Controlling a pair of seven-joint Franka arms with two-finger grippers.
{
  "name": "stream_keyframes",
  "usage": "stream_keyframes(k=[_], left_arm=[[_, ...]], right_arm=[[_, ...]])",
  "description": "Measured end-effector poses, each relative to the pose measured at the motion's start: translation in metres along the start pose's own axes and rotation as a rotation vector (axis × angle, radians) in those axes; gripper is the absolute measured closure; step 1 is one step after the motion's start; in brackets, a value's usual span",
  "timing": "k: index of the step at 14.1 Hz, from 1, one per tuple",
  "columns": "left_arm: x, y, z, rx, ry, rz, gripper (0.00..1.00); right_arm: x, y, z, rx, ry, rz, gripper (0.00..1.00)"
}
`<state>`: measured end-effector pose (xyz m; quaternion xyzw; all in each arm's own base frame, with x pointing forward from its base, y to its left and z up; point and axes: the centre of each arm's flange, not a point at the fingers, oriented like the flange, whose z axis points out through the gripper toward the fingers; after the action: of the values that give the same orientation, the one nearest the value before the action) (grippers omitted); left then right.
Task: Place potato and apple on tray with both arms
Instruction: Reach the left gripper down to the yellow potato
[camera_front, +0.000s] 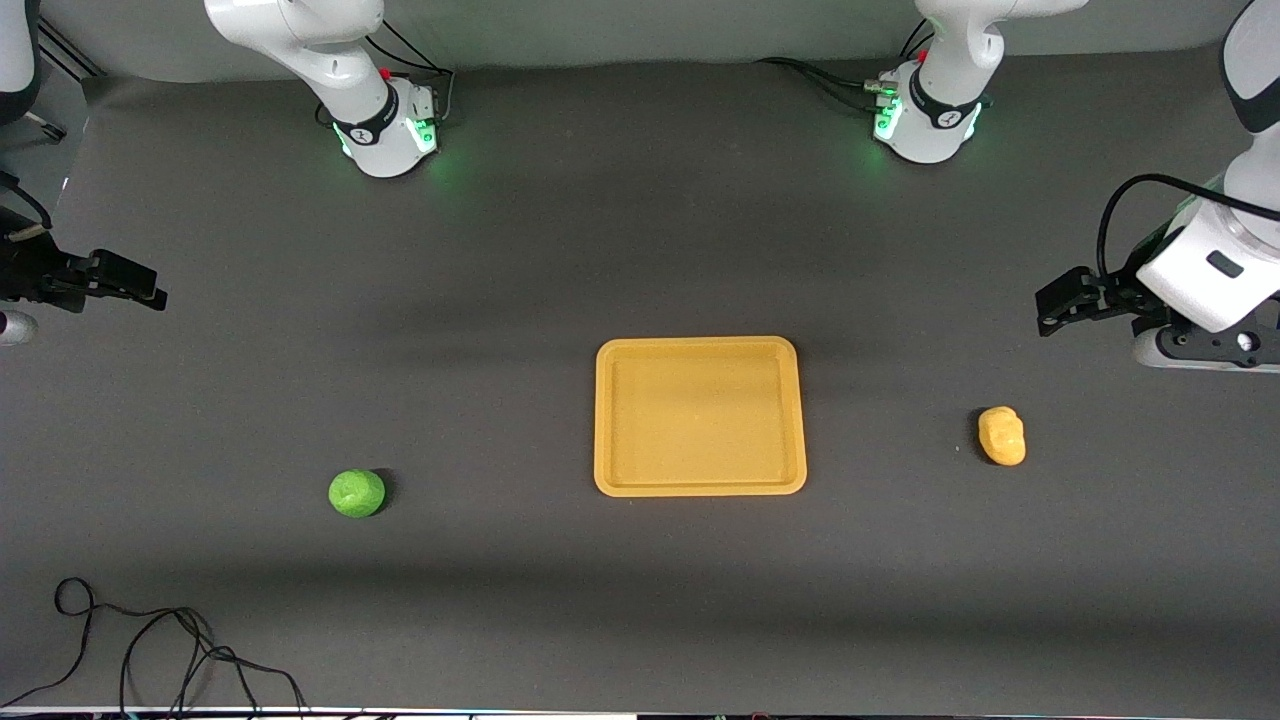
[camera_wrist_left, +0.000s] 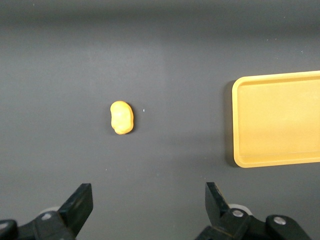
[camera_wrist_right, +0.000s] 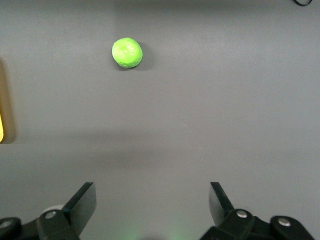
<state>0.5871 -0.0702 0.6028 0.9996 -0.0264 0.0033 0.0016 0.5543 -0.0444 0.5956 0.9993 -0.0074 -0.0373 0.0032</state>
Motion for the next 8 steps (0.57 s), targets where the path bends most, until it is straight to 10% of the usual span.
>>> stream_keyframes(k=[8], left_arm=[[0.022, -0.048, 0.106, -0.054, 0.006, -0.064, 0.00]], right_arm=[[0.003, -0.001, 0.005, -0.001, -0.007, 0.000, 0.00]])
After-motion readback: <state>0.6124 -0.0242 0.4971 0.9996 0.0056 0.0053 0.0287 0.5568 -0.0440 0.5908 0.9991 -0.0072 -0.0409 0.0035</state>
